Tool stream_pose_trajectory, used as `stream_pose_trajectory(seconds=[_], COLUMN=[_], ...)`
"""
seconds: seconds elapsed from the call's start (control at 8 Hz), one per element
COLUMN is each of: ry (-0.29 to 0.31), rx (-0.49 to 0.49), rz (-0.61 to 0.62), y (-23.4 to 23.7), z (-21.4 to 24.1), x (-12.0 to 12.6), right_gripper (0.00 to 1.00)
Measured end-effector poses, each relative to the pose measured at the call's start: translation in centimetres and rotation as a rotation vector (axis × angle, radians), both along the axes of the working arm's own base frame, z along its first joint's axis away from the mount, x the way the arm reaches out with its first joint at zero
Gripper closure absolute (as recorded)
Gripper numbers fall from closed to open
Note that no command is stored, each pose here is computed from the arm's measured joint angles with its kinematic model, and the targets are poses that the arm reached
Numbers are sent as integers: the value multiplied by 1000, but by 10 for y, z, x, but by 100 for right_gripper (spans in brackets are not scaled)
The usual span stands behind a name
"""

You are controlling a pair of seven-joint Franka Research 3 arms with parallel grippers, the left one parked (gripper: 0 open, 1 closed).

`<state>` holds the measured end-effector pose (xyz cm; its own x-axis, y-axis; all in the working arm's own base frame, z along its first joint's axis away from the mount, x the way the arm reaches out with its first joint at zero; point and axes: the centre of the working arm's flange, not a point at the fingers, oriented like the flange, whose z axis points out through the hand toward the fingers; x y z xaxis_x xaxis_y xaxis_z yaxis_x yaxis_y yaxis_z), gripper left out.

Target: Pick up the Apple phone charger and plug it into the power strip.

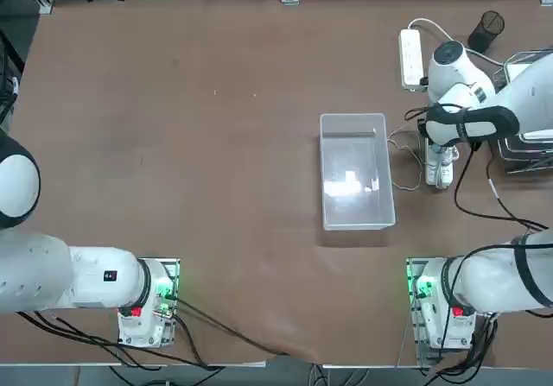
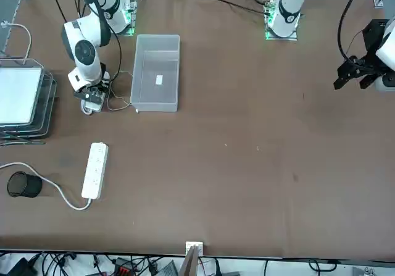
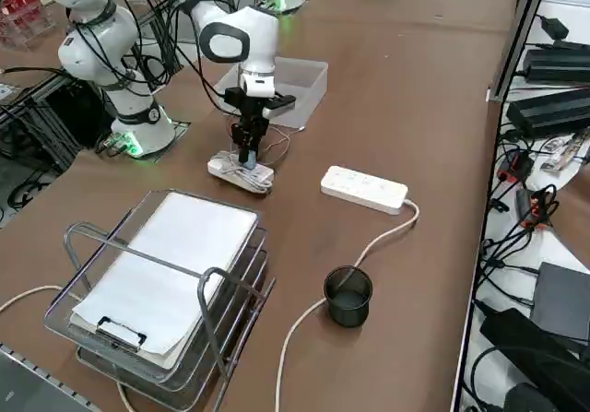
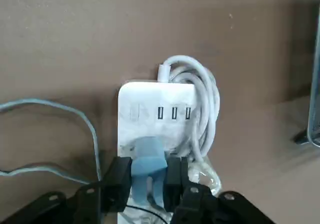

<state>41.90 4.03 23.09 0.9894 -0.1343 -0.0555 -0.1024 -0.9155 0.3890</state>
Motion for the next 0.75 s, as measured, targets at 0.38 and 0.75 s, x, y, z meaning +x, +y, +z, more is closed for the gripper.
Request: stream_pose_trajectory(seconds=[0.38,0.75], ry=[-8,-22], rx=[-8,-21], rz=[7,10], y=[3,6], z=[11,26], x=[0,4], right_gripper=[63,63])
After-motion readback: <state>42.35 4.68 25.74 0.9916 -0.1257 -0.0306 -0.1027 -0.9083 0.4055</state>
